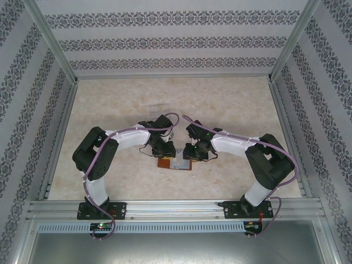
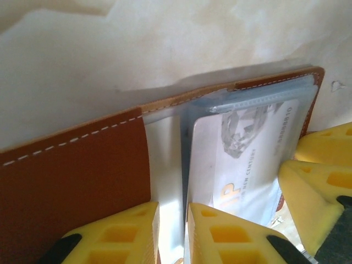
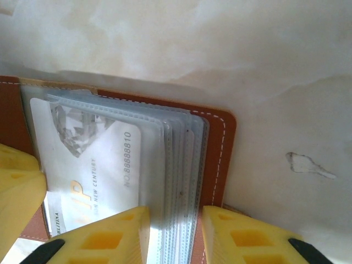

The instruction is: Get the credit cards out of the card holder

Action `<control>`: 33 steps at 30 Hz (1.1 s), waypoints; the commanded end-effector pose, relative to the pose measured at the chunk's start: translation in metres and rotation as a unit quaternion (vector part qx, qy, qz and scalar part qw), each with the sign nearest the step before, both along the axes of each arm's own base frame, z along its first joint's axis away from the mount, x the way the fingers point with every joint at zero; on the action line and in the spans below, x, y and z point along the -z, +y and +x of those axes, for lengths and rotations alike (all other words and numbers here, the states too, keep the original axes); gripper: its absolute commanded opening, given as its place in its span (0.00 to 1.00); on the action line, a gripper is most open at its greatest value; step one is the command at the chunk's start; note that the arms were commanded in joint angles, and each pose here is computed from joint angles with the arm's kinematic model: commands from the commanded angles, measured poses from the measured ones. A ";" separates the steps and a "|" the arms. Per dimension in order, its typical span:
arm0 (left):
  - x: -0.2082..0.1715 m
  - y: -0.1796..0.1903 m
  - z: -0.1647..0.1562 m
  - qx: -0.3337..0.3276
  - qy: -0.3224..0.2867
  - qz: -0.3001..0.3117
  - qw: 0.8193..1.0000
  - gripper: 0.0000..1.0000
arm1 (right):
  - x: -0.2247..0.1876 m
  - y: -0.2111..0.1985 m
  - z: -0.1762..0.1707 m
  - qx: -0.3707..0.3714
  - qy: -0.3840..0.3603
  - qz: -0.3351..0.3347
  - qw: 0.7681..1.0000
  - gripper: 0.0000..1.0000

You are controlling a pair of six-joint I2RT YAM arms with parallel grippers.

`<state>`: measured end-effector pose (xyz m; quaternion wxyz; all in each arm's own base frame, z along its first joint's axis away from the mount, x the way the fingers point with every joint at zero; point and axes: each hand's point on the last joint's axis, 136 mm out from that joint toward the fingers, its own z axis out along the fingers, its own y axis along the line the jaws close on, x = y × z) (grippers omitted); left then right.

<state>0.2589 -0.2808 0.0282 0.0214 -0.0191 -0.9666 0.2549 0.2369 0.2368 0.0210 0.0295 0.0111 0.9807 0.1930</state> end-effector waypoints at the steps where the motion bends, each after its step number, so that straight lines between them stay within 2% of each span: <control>1: -0.007 -0.006 0.005 -0.021 -0.001 -0.042 0.999 0.22 | 0.011 -0.017 -0.009 0.015 0.019 -0.032 0.999 0.31; 8: -0.007 -0.011 0.008 -0.043 0.011 -0.097 0.994 0.21 | 0.012 -0.016 -0.009 0.014 0.021 -0.031 0.999 0.31; 14: 0.002 0.007 0.005 -0.044 0.014 -0.048 0.998 0.20 | 0.012 -0.016 -0.010 0.014 0.022 -0.032 0.999 0.31; 24: -0.018 -0.001 0.017 -0.066 -0.017 -0.110 0.992 0.18 | 0.011 -0.016 -0.010 0.012 0.022 -0.032 0.999 0.31; 29: -0.019 -0.011 0.016 -0.067 -0.001 -0.154 0.986 0.18 | 0.011 -0.017 -0.011 0.012 0.022 -0.033 0.999 0.31; 33: -0.011 -0.013 0.013 -0.065 0.012 -0.158 0.985 0.17 | 0.012 -0.017 -0.011 0.014 0.024 -0.033 0.999 0.31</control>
